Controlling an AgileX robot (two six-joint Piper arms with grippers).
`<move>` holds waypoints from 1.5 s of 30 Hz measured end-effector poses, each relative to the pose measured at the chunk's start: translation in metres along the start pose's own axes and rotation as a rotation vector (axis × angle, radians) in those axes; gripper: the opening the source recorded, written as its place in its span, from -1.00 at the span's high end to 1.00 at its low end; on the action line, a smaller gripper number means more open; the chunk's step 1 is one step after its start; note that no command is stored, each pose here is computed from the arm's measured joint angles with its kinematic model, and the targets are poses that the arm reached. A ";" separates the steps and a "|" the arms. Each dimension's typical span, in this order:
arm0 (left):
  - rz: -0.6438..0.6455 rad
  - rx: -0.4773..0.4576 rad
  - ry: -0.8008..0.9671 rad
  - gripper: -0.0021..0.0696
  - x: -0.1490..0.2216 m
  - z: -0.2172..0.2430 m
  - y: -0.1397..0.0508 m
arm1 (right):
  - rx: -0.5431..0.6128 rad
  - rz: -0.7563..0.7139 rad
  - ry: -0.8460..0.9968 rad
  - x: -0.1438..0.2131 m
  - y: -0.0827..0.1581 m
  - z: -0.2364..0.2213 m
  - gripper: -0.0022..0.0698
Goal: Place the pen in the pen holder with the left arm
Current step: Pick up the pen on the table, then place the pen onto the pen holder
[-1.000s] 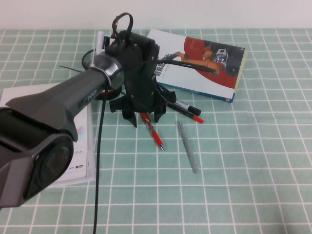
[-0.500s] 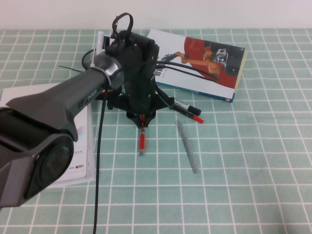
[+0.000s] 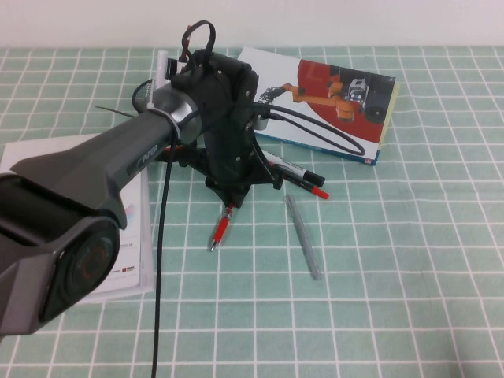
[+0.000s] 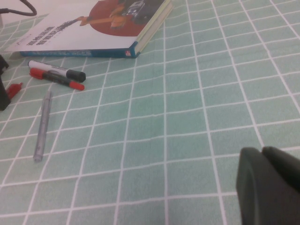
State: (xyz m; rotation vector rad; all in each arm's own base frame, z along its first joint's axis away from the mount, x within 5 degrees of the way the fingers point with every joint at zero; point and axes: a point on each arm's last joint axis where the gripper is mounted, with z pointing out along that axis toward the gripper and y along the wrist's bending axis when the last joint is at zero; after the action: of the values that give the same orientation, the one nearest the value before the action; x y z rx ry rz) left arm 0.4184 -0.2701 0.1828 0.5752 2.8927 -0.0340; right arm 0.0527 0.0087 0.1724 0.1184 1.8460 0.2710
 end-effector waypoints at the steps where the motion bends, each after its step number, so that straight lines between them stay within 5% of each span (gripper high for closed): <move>1: 0.012 0.000 0.000 0.75 0.000 0.000 0.000 | 0.000 0.000 0.000 0.000 0.000 0.000 1.00; 7: 0.070 -0.004 -0.022 0.75 0.001 -0.011 -0.006 | 0.000 0.000 0.000 0.000 0.000 0.000 1.00; 17: 0.178 0.034 -0.327 0.75 0.027 -0.129 -0.031 | 0.000 0.000 0.000 0.000 0.000 0.000 1.00; 24: 0.194 0.083 -0.625 0.75 0.064 -0.160 -0.019 | 0.000 0.000 0.000 0.000 0.000 0.000 1.00; 32: 0.173 0.108 -0.968 0.75 0.076 -0.150 0.014 | 0.000 0.000 0.000 0.000 0.000 0.000 1.00; 37: 0.091 0.071 -1.130 0.75 0.066 -0.145 0.057 | 0.000 0.000 0.000 0.000 0.000 0.000 1.00; 45: -0.038 0.032 -1.210 0.75 0.049 -0.114 0.105 | 0.000 0.000 0.000 0.000 0.000 0.000 1.00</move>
State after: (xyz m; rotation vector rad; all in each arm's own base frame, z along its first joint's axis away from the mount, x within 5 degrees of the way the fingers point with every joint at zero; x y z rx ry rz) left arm 0.3935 -0.1483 0.2865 0.3139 1.7205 -0.3122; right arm 0.0527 0.0087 0.1724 0.1184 1.8460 0.2710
